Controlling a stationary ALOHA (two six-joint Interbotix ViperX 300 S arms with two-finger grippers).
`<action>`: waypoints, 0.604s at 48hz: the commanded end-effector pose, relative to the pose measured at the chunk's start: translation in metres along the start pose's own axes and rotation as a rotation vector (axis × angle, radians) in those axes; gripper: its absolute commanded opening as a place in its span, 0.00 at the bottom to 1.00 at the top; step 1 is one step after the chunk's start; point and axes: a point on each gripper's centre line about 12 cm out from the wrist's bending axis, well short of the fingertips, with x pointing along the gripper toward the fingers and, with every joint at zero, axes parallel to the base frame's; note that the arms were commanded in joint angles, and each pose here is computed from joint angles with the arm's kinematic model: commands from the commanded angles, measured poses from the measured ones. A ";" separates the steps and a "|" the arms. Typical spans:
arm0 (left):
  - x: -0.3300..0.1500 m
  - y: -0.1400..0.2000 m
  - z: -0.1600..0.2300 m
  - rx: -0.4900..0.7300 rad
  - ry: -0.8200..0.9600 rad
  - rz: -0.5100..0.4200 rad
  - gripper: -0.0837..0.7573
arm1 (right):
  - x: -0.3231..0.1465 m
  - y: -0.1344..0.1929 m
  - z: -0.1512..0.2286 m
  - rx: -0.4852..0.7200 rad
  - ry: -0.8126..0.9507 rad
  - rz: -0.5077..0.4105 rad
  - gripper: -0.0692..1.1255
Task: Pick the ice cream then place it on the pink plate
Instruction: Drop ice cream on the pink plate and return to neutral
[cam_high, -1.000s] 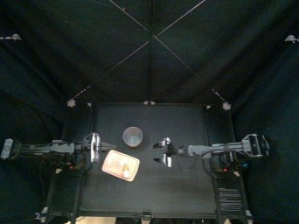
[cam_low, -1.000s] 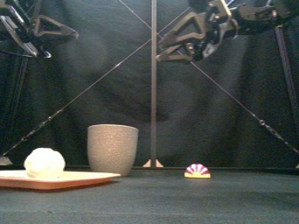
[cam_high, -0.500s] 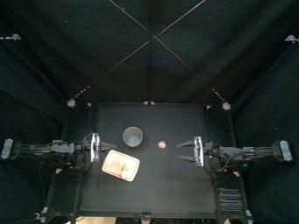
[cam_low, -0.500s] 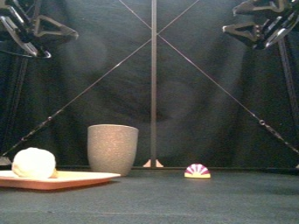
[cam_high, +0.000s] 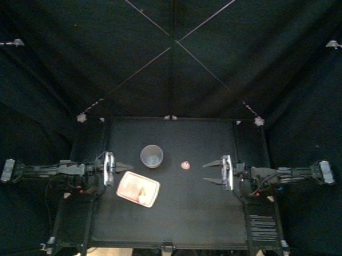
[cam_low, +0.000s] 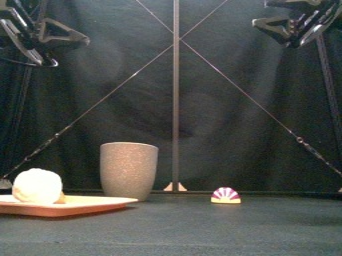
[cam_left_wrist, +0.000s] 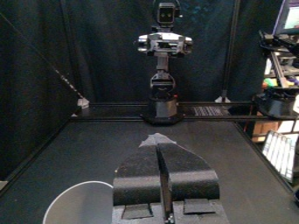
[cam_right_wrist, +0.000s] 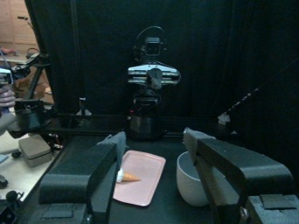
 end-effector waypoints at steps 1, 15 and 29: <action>0.002 0.001 0.009 0.002 -0.029 0.005 0.06 | 0.002 0.000 0.008 0.000 -0.025 0.003 0.82; 0.002 0.001 0.011 0.002 -0.037 0.006 0.06 | 0.001 0.000 0.007 0.000 -0.025 0.003 0.82; 0.001 0.003 0.011 -0.001 -0.038 0.016 0.06 | 0.000 0.001 0.005 -0.002 -0.020 0.003 0.82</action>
